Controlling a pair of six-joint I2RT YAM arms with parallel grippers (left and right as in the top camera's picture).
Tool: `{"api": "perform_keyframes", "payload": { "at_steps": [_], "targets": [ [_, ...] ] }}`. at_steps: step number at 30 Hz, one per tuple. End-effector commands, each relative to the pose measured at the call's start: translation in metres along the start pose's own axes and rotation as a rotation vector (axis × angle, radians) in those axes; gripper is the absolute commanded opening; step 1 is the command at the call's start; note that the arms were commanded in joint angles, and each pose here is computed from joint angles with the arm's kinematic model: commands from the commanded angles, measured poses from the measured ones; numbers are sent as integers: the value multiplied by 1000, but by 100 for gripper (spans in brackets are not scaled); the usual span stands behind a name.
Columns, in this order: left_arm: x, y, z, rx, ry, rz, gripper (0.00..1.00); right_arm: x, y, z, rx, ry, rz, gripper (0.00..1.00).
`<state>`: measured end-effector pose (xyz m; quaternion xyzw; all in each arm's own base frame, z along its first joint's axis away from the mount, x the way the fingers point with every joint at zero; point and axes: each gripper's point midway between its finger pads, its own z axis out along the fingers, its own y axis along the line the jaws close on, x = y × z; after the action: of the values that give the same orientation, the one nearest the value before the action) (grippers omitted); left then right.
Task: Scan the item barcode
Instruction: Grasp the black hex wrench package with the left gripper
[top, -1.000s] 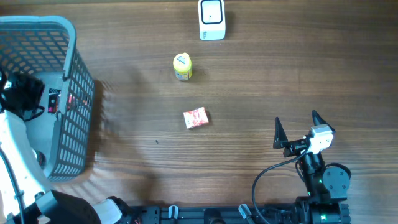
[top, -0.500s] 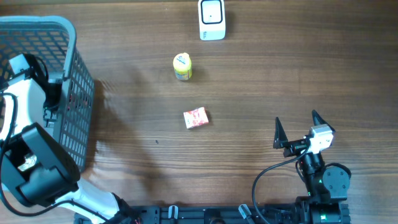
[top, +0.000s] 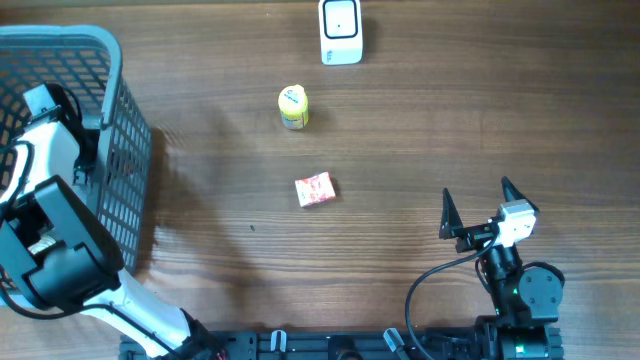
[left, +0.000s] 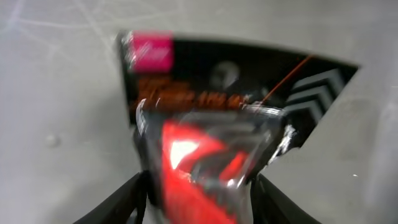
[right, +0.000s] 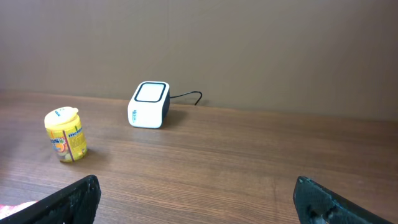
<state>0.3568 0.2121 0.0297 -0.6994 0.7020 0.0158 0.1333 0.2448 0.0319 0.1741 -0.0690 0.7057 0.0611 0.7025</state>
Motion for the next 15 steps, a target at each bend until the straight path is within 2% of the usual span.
{"api": "perform_keyframes", "payload": {
  "at_steps": [1,2,3,5,6,9,11,15],
  "targets": [
    [26,-2,18,9,127,-4,47,-3,0,0,2,-12,10,100],
    [27,-2,18,12,133,-4,42,-3,0,0,2,-12,10,100],
    [28,-2,18,10,138,-4,29,-3,0,0,2,-12,10,100],
    [29,-1,18,9,142,-4,26,-3,0,0,2,-12,10,100],
    [29,-1,18,9,142,-4,17,-3,0,0,2,-12,10,100],
    [30,-2,17,15,152,-4,13,-3,0,0,2,-12,10,100],
    [29,-3,15,21,149,-5,5,-3,0,0,2,-12,10,100],
    [26,-8,5,47,139,-6,4,-3,0,0,2,-12,10,100]
  ]
}}
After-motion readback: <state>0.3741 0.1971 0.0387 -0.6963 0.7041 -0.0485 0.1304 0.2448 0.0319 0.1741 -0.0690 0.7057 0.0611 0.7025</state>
